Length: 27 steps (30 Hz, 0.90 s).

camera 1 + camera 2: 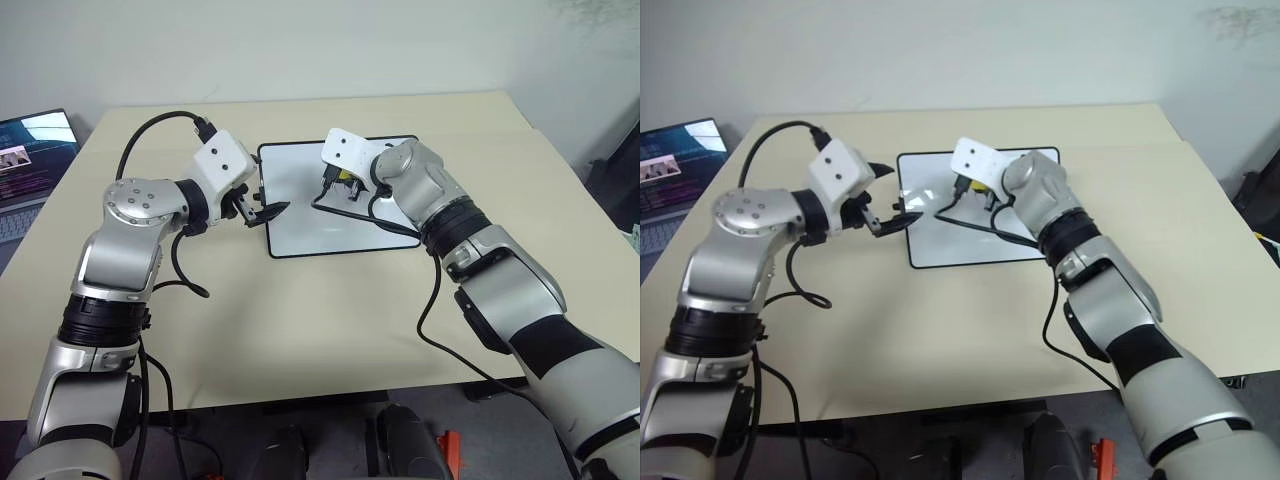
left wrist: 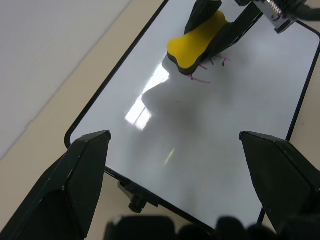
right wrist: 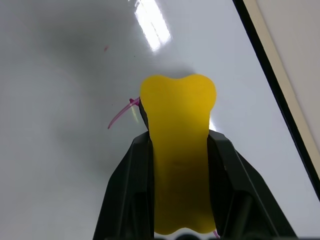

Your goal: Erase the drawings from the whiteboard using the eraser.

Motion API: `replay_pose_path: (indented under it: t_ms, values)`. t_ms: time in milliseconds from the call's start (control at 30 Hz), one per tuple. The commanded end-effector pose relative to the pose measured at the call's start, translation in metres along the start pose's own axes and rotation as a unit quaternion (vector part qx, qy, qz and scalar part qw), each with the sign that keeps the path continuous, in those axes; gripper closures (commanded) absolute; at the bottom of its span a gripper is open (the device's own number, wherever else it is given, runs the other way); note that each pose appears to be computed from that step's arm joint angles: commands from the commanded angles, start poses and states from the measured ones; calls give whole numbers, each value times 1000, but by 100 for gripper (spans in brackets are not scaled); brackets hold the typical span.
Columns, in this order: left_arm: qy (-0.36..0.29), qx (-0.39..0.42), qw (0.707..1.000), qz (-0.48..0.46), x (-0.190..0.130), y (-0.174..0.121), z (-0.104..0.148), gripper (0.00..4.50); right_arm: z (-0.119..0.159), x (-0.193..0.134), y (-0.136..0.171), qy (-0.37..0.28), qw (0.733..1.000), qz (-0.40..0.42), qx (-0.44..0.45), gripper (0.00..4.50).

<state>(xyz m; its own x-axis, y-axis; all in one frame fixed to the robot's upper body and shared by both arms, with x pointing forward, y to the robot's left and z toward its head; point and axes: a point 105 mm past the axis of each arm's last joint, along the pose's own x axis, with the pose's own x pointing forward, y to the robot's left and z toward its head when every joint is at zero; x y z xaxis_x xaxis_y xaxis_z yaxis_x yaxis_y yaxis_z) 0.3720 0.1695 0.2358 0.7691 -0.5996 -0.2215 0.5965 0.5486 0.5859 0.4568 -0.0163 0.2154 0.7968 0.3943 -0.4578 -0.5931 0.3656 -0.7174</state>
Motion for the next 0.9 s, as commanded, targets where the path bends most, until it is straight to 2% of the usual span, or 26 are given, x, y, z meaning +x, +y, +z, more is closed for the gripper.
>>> replay_pose_path:
  t_ms: [33, 333, 500, 667, 767, 900]
  values:
    - [-19, 15, 1000, 12, -7, 7, 14, 0, -20, 3, 8, 43, 999, 15, -2, 348]
    - [-19, 14, 1000, 11, -6, 6, 14, 0, -70, 1, 27, 101, 994, 47, 5, 348]
    - [-17, 12, 1000, 10, -6, 6, 12, 0, -83, -6, 26, 114, 993, 42, 10, 348]
    - [-18, 10, 1000, 9, -5, 5, 13, 0, -66, -7, 11, 89, 996, 5, 14, 348]
    - [-18, 8, 1000, 10, -5, 4, 12, 0, -43, -4, 6, 58, 998, -14, 22, 348]
    - [-16, 6, 1000, 12, -6, 3, 10, 0, -25, 1, 0, 41, 998, -34, 24, 348]
